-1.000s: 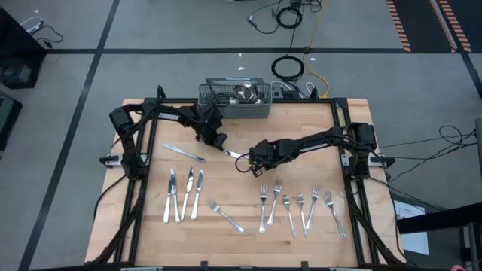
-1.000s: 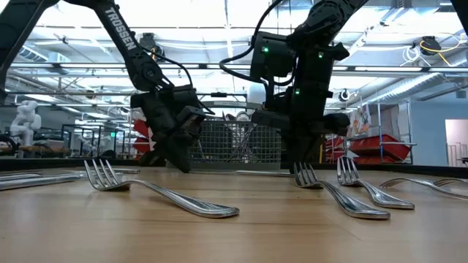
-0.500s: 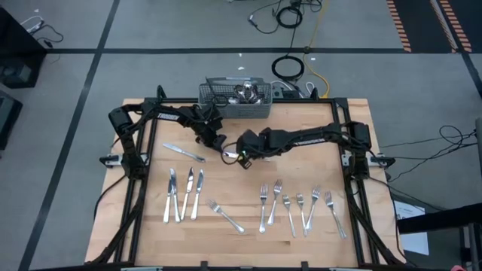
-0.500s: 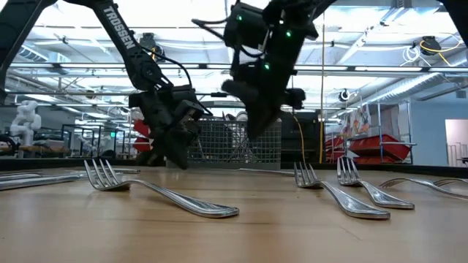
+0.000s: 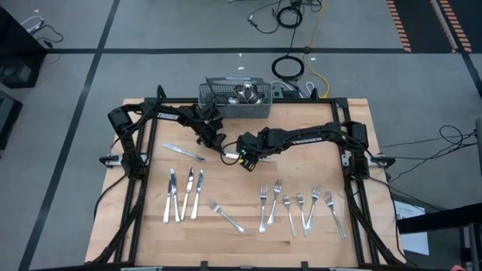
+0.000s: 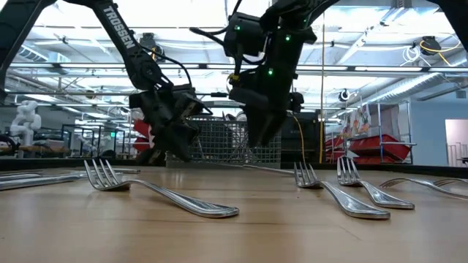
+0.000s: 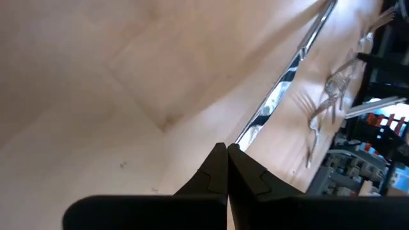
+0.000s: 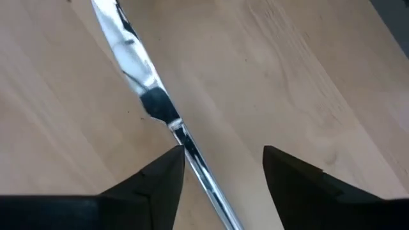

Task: Sort silverware
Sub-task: Put the silver knife into the gray utensil holder

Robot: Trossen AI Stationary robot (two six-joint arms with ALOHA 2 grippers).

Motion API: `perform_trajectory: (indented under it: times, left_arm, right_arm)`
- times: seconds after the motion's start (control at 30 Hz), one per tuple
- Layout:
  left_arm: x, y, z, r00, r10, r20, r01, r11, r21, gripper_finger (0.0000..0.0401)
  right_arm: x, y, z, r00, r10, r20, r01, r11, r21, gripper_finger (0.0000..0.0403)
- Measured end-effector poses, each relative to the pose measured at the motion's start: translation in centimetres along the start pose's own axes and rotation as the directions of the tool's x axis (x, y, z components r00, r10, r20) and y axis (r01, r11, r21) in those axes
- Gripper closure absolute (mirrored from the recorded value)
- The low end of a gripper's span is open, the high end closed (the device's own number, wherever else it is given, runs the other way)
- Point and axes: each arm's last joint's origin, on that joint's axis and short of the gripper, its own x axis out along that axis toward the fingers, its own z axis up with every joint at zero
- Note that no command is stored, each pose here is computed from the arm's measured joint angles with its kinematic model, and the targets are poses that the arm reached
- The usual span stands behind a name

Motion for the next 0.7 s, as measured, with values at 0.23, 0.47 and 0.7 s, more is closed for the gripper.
perform_trajectory:
  times: [0.23, 0.47, 0.7]
  left_arm:
    - [-0.3, -0.3, 0.0, 1.0, -0.021, 0.0, 0.021, 1.0, 0.009, 0.0401]
    - [-0.3, -0.3, 0.0, 1.0, -0.026, -0.003, 0.026, 1.0, 0.005, 0.0401]
    - [-0.3, -0.4, -0.1, 0.998, -0.059, -0.025, 0.059, 0.998, 0.003, 0.0401]
  right_arm:
    - [1.7, 0.3, -0.5, 0.999, 0.006, -0.054, -0.007, 0.999, -0.032, 0.0191]
    - [3.2, 0.7, -0.6, 0.997, 0.022, -0.069, -0.025, 0.999, -0.046, 0.019]
    - [4.5, 0.9, -0.9, 0.996, 0.01, -0.092, -0.016, 0.998, -0.059, 0.0194]
